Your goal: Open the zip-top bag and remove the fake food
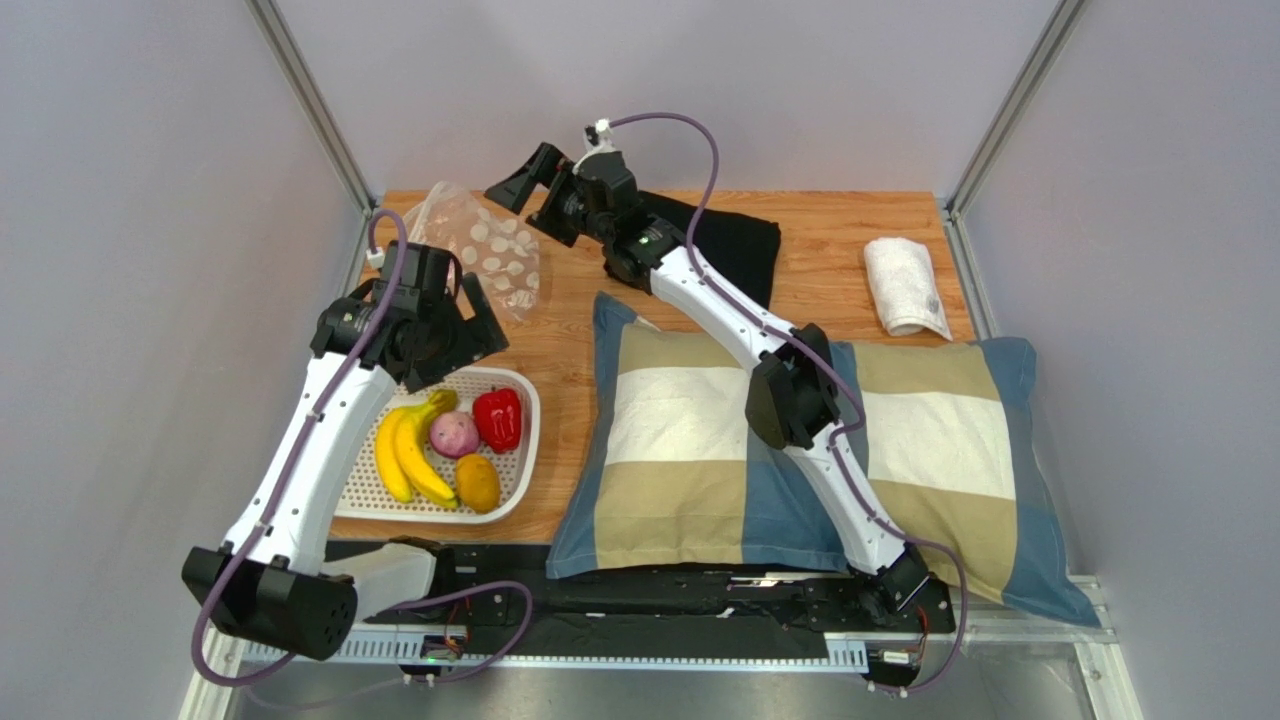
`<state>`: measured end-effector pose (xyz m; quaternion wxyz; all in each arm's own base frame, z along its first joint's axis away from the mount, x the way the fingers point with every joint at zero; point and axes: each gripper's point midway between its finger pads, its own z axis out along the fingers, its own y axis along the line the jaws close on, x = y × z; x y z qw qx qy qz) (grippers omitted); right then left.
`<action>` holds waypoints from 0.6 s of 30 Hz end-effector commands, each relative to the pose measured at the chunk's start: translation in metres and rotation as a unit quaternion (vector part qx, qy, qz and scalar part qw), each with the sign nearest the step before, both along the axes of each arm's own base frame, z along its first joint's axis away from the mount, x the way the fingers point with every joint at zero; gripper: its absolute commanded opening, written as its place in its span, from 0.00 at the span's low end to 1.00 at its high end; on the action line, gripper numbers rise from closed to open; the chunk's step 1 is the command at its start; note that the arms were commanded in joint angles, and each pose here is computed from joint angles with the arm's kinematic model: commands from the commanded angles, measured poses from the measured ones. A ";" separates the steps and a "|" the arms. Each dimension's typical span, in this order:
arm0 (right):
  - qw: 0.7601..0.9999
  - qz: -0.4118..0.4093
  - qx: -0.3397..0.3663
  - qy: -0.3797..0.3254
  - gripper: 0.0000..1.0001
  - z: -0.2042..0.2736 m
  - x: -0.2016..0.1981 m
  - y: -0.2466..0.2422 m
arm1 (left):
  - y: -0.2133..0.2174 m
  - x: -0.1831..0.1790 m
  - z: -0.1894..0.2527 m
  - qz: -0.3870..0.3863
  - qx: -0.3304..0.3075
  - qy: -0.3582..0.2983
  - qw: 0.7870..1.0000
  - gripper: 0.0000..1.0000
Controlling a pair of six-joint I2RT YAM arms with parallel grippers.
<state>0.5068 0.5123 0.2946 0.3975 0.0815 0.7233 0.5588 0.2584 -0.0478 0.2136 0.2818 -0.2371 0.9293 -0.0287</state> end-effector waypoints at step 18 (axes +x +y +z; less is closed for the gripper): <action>0.889 -0.191 -0.414 0.040 1.00 0.051 -0.300 -0.410 | -0.110 -0.052 0.225 -0.251 -0.186 -0.463 0.830 0.99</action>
